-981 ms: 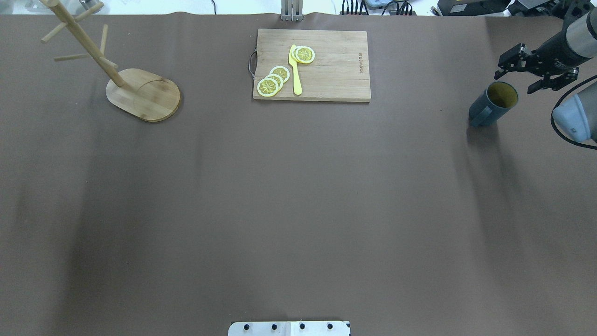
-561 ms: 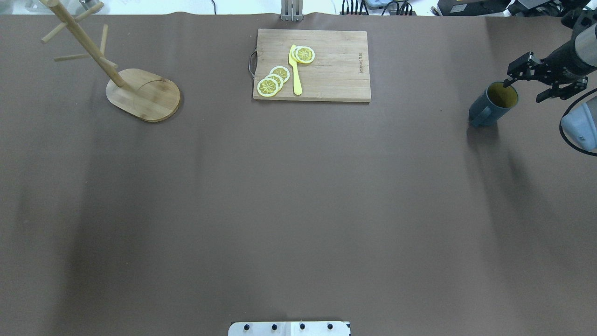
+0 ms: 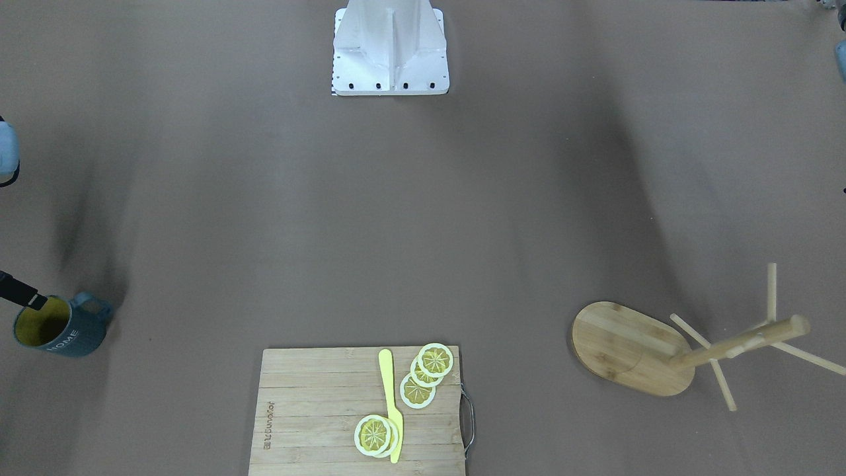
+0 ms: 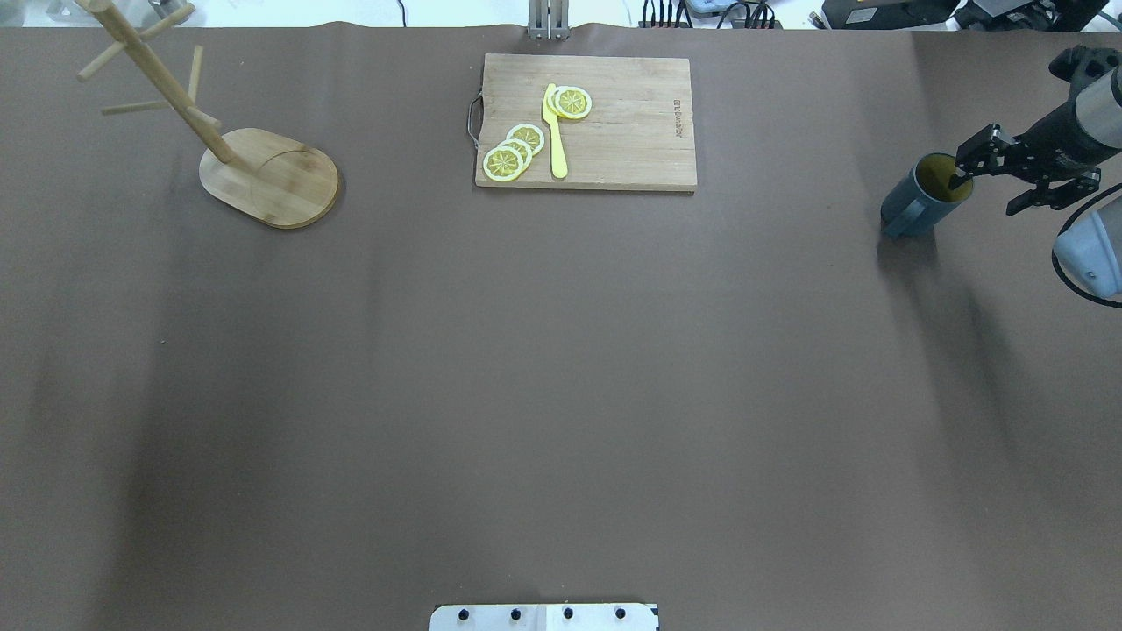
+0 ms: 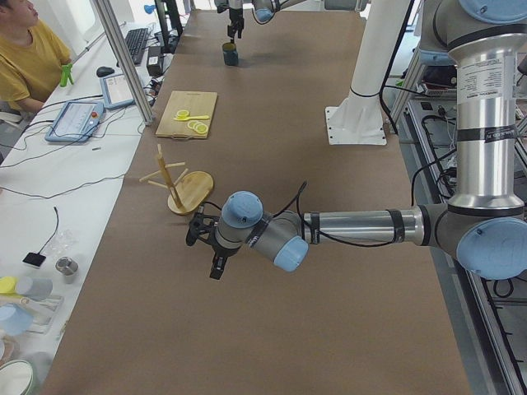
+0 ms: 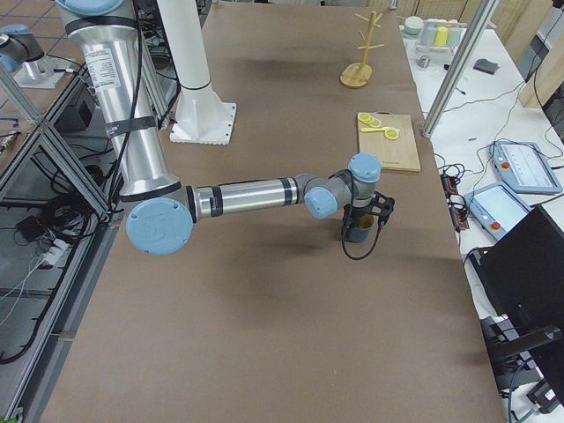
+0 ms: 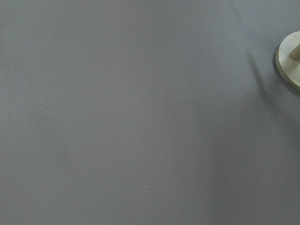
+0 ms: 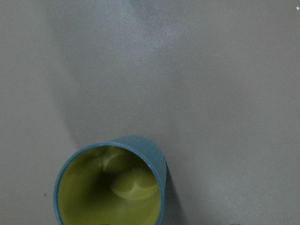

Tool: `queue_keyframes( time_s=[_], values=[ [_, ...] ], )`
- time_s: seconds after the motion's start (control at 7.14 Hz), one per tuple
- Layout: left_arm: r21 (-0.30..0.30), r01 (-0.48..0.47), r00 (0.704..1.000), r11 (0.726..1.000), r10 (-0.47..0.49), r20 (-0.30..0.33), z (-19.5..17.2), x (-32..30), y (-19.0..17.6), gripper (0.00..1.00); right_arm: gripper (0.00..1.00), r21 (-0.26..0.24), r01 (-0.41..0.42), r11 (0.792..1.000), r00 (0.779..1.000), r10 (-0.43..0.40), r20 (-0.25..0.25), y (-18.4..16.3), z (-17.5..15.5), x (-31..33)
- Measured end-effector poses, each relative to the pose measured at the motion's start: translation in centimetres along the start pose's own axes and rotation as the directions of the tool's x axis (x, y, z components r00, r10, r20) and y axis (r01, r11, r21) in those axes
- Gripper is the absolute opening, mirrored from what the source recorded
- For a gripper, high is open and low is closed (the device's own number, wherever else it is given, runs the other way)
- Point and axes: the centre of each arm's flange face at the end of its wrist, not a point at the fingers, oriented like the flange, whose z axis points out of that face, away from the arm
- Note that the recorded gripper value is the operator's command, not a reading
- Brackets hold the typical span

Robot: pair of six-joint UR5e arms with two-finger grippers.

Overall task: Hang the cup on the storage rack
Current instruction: 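Lower the right gripper onto the blue mug rim and grasp it, then carry the blue mug with the right gripper toward the table center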

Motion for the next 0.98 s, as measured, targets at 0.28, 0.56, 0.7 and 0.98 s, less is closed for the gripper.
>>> queue_keyframes(
  time_s=[0.28,0.56,0.7,0.98],
  values=[
    [0.004,-0.003,1.000,1.000,0.003,0.000,-0.1,0.1,-0.2,0.98,0.55,-0.013,-0.014,1.000,1.000,0.014,-0.018,-1.0,1.3,-0.2],
    [0.007,-0.007,1.000,1.000,0.007,-0.003,-0.1,0.3,-0.4,0.98,0.00,-0.029,-0.016,0.999,1.000,0.015,-0.024,-1.3,2.2,-0.7],
    [0.006,-0.008,1.000,1.000,0.008,-0.002,-0.1,0.2,-0.4,0.98,0.00,-0.043,-0.017,0.999,1.000,0.017,-0.018,-1.2,2.3,-0.8],
    [0.004,-0.009,1.000,1.000,0.009,-0.001,0.0,0.1,-0.4,0.98,0.00,-0.071,-0.014,0.997,1.000,0.015,0.005,-0.9,2.1,-1.4]
  ],
)
